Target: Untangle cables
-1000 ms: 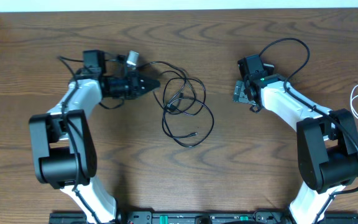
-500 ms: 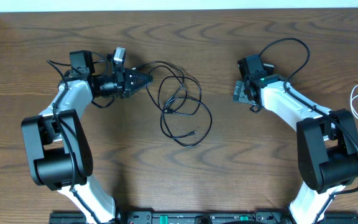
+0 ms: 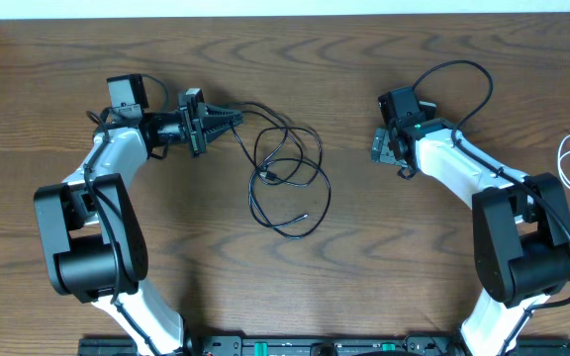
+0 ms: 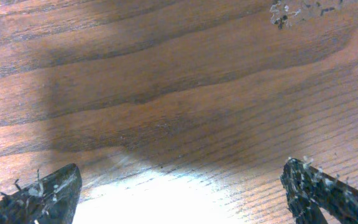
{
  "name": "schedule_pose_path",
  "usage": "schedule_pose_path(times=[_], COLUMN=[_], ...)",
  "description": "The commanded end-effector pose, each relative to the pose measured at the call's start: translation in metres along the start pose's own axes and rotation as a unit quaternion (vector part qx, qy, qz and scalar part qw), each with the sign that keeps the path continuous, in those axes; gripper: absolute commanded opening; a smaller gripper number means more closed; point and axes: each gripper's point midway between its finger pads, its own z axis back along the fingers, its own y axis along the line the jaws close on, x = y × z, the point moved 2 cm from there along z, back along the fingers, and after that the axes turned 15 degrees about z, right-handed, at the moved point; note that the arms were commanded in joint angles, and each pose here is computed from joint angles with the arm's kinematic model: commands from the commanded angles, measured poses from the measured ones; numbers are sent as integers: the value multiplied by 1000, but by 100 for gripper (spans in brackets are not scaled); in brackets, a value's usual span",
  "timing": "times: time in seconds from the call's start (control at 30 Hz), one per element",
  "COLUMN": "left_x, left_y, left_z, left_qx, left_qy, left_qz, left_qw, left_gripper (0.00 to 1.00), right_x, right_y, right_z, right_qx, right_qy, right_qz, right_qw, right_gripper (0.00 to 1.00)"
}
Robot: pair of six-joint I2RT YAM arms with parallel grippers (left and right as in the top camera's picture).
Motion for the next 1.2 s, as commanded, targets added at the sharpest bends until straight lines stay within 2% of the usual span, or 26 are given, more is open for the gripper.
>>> schedule_pose_path(times=[0.0,0.3,0.43,0.67,0.8,0.93,1.07,1.17], left_x=[-12,-5,9,20,3,-16,-40,-50], left_y=[-5,-3,7,33,34,15,-9,-30], left_z=[1,-5,-22,-61,-72,-71,-64,-59], left_qx=[-2,4,28,83,83,66,59,46], left_qy=[10,-15,-72,-141,-95,-22,55,70], left_qz=[82,95,55,80,136,132,85,0], left_qw=[997,995,995,983,983,989,993,996], left_gripper=[8,8,8,8,7,7,7,7], right_x=[3,3,3,3,3,3,3,3], right_y=[3,3,3,3,3,3,3,3], right_z=[1,1,1,1,1,1,1,1], right_qx=[-6,-6,-6,-6,-6,-6,-6,-6], right_qy=[-6,-6,-6,-6,-6,-5,-5,-5], right_qz=[10,10,10,10,10,10,10,10], right_qw=[1000,1000,1000,1000,1000,1000,1000,1000], right_gripper=[99,99,99,99,99,99,99,99])
